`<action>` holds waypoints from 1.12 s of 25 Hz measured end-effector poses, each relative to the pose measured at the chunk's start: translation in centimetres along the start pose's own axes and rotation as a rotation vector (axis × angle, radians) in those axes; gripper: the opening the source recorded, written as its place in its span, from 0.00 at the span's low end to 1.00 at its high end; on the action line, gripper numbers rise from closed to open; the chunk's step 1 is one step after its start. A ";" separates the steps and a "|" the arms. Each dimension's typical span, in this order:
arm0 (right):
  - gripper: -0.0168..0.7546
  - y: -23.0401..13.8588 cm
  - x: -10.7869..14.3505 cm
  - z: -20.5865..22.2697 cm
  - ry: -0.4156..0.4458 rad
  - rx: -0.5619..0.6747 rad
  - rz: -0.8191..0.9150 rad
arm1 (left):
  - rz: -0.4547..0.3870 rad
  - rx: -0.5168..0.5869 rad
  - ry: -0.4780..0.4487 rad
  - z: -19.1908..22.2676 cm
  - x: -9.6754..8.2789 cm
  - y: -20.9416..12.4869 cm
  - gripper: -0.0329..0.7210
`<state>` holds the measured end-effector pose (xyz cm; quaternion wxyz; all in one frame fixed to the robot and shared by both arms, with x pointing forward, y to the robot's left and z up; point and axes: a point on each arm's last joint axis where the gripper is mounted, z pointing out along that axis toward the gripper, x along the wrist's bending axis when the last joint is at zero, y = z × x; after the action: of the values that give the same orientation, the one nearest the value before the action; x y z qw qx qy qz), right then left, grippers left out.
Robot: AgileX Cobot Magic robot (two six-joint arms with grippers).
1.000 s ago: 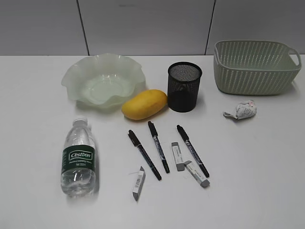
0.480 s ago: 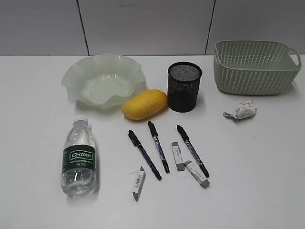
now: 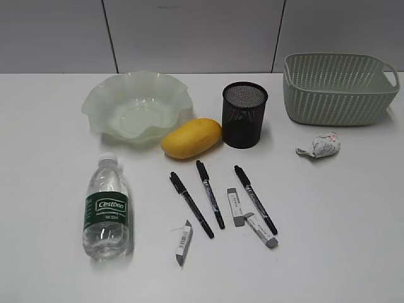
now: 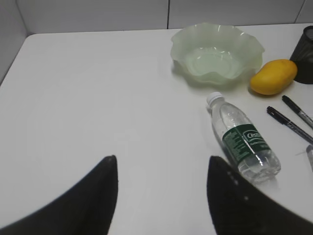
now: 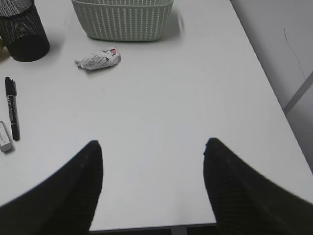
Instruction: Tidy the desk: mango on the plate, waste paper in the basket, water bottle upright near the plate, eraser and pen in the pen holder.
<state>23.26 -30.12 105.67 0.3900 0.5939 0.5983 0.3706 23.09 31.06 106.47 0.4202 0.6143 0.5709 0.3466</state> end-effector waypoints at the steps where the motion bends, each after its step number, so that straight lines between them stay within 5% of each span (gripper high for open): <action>1: 0.68 0.0 0.0 0.0 0.000 0.000 0.000 | 0.001 0.001 -0.011 0.1 -0.1 0.4 0.62; 6: 0.68 0.0 0.0 0.0 0.000 0.000 0.000 | 0.062 -0.020 -0.091 4.3 -1.6 4.9 0.62; 11: 0.68 0.0 0.0 0.0 0.000 0.000 0.000 | 0.018 0.000 -0.175 12.0 -3.4 7.9 0.62; 15: 0.68 0.0 0.0 0.0 0.000 0.000 0.000 | 0.231 0.165 -0.332 18.4 -7.4 7.4 0.62; 20: 0.68 0.0 0.0 0.0 -0.001 0.000 0.000 | 0.508 0.245 -0.496 24.7 -15.1 7.2 0.70; 24: 0.68 0.0 0.0 0.0 -0.001 0.000 0.000 | 0.602 0.280 -0.529 30.4 -19.8 7.3 0.83; 28: 0.68 0.0 0.0 0.0 -0.001 0.000 0.000 | 0.727 0.266 -0.520 35.3 -22.3 7.2 0.86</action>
<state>23.26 -30.12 105.67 0.3902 0.5939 0.5983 0.3703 55.62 4.70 99.86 0.3181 0.8897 0.2336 0.2296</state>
